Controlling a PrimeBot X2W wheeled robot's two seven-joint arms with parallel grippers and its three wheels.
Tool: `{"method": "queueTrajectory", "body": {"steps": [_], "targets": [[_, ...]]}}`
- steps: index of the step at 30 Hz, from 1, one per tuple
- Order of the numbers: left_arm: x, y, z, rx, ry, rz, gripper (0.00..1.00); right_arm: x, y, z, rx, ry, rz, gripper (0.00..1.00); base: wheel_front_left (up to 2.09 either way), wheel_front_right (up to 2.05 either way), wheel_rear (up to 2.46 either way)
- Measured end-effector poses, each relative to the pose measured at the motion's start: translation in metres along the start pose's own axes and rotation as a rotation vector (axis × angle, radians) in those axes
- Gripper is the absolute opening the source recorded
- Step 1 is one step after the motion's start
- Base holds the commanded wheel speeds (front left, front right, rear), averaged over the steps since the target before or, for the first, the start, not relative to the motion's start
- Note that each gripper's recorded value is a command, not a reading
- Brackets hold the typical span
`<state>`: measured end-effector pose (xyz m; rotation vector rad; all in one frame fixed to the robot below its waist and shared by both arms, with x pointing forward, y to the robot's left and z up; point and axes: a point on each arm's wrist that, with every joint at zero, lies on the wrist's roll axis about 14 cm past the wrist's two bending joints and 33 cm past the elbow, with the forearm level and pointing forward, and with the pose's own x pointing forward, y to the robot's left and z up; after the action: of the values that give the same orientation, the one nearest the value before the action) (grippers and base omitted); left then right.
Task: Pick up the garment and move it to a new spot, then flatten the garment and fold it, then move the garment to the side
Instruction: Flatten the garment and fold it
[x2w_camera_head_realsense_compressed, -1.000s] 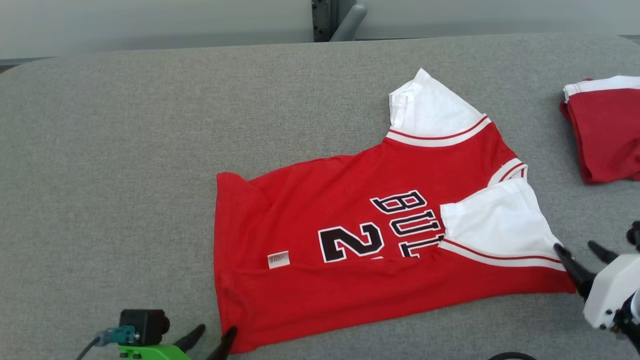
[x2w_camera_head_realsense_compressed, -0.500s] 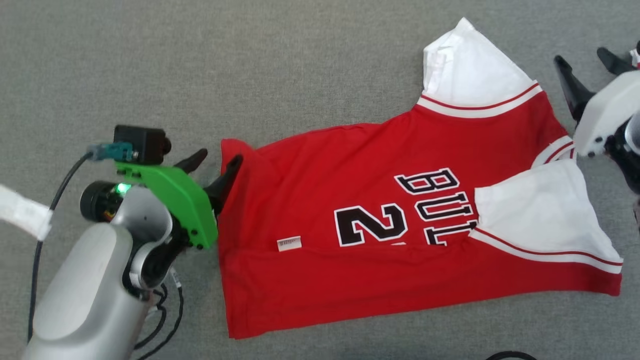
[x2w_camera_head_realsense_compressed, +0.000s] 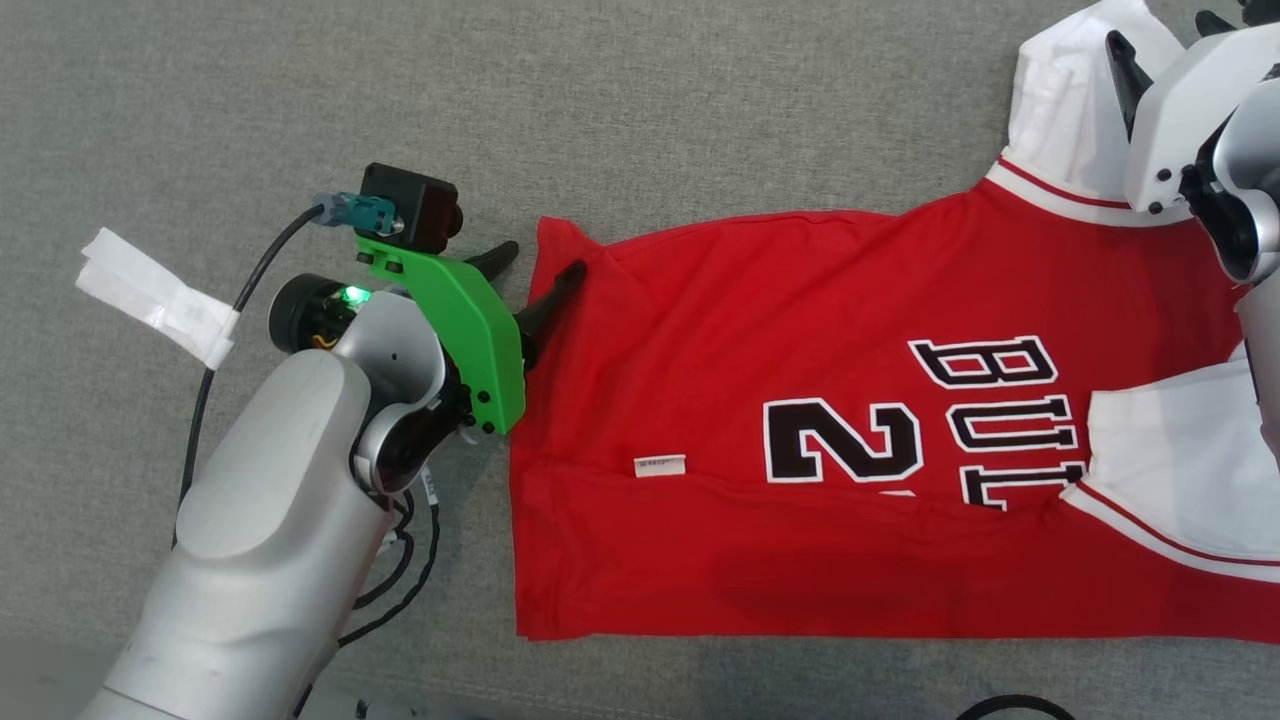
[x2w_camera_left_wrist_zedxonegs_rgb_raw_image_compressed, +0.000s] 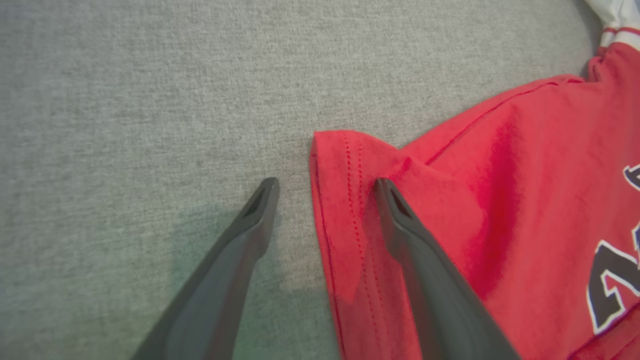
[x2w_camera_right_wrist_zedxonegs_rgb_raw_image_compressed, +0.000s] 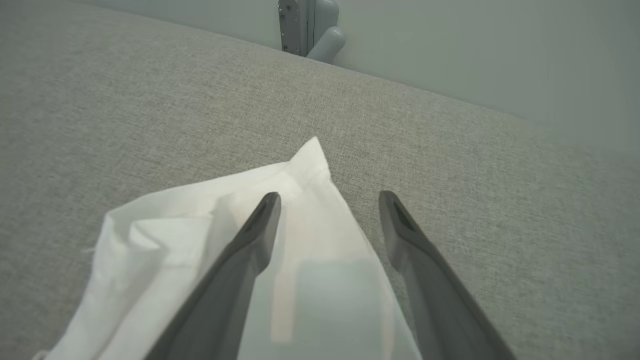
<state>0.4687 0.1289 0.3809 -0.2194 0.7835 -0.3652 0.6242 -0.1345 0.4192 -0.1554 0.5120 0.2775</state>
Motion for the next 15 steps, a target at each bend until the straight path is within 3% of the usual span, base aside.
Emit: {"method": "queueTrajectory", "body": {"steps": [6,7,8,9,10,11,15], "targets": [[0.007,0.004,-0.005,-0.011,0.013,0.000,1.00,0.020,0.009,-0.015,-0.007,0.040,0.020,1.00,0.00,0.00,0.00],[0.008,0.004,-0.004,-0.012,0.014,-0.002,1.00,0.022,0.009,-0.015,-0.007,0.039,0.021,0.71,0.00,0.00,0.00],[0.009,0.004,-0.004,-0.013,0.015,-0.006,0.92,0.024,0.009,-0.016,-0.010,0.038,0.020,0.44,0.00,0.00,0.00],[0.010,0.004,-0.005,-0.015,0.018,-0.008,0.70,0.025,0.008,-0.017,-0.012,0.037,0.018,0.19,0.00,0.00,0.00],[0.011,0.004,-0.005,-0.014,0.019,-0.009,0.61,0.026,0.006,-0.017,-0.012,0.038,0.015,0.00,0.00,0.00,0.00],[0.012,0.003,-0.004,-0.015,0.017,-0.012,0.46,0.026,0.005,-0.017,-0.011,0.035,0.012,0.00,0.00,0.00,0.00],[0.014,-0.001,-0.003,-0.022,0.018,-0.030,0.48,0.025,0.001,-0.020,-0.005,0.038,0.003,0.00,0.00,0.00,0.00]]}}
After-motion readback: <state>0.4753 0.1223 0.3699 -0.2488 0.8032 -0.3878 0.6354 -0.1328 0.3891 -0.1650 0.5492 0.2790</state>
